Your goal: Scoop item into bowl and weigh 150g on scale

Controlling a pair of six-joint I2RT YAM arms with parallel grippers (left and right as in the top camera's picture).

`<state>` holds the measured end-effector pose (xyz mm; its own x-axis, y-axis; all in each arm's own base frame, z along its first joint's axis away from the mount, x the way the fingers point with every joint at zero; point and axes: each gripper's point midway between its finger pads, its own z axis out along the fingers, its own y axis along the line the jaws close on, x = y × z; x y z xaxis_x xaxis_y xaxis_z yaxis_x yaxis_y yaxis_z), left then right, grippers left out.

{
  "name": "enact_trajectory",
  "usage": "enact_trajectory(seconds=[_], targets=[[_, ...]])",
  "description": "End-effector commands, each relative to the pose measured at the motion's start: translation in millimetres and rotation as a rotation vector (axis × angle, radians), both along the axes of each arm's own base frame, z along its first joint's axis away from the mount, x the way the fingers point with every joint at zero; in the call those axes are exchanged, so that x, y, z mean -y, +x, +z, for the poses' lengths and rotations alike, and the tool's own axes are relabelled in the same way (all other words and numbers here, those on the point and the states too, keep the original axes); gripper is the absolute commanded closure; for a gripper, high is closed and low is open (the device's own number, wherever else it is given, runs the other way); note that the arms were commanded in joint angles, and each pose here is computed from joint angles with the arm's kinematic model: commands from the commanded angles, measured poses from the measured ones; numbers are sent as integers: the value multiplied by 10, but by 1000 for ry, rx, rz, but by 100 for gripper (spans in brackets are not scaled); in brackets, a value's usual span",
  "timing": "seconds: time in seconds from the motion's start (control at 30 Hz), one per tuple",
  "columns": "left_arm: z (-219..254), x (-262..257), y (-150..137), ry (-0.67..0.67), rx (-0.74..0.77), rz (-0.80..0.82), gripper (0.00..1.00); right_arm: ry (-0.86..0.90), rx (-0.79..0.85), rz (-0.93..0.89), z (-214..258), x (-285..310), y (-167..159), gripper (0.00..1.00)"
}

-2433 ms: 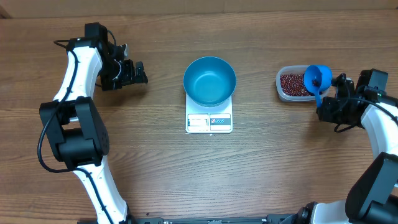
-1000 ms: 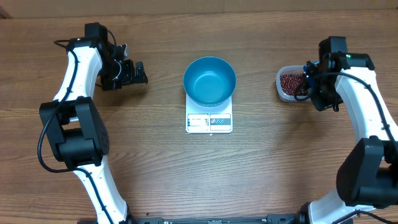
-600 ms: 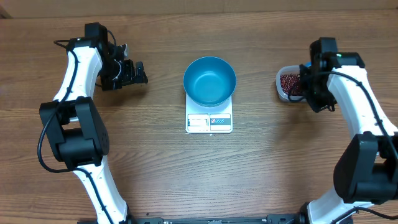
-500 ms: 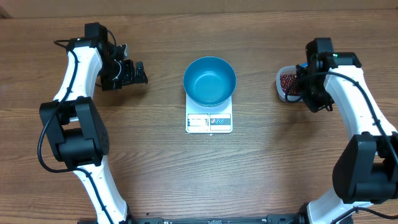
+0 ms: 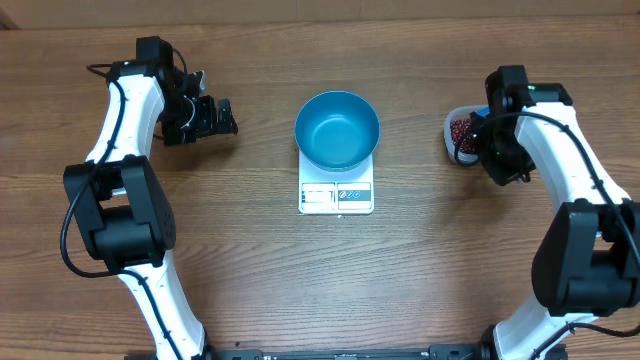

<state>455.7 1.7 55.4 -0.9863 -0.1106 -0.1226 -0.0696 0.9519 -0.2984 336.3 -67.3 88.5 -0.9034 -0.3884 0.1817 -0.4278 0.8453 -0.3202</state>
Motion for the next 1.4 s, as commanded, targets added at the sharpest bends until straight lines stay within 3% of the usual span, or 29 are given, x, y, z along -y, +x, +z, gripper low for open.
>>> enact_trajectory(seconds=[0.0,0.4,0.5,0.6,0.63,0.7,0.87,0.93,1.0,1.37], targets=[[-16,26,17,5,4,-22,0,87,8,12,-25,-144,60,96],[-16,26,17,5,4,-22,0,146,-5,10,-32,-242,31,95],[-16,26,17,5,4,-22,0,127,17,0,24,-201,82,77],[-16,26,17,5,4,-21,0,128,47,-18,79,-202,146,72],[-16,26,17,5,4,-22,0,128,55,-19,86,-201,165,56],[-16,26,17,5,4,-22,0,128,94,-43,88,-187,240,50],[-16,25,17,5,4,-22,0,238,111,-127,-28,-191,223,53],[-16,26,17,5,4,-21,0,331,106,-146,-61,-284,205,67],[-16,26,17,5,4,-22,0,343,102,-150,-62,-298,197,73],[-16,26,17,5,4,-21,0,355,122,-155,-69,-315,242,71]])
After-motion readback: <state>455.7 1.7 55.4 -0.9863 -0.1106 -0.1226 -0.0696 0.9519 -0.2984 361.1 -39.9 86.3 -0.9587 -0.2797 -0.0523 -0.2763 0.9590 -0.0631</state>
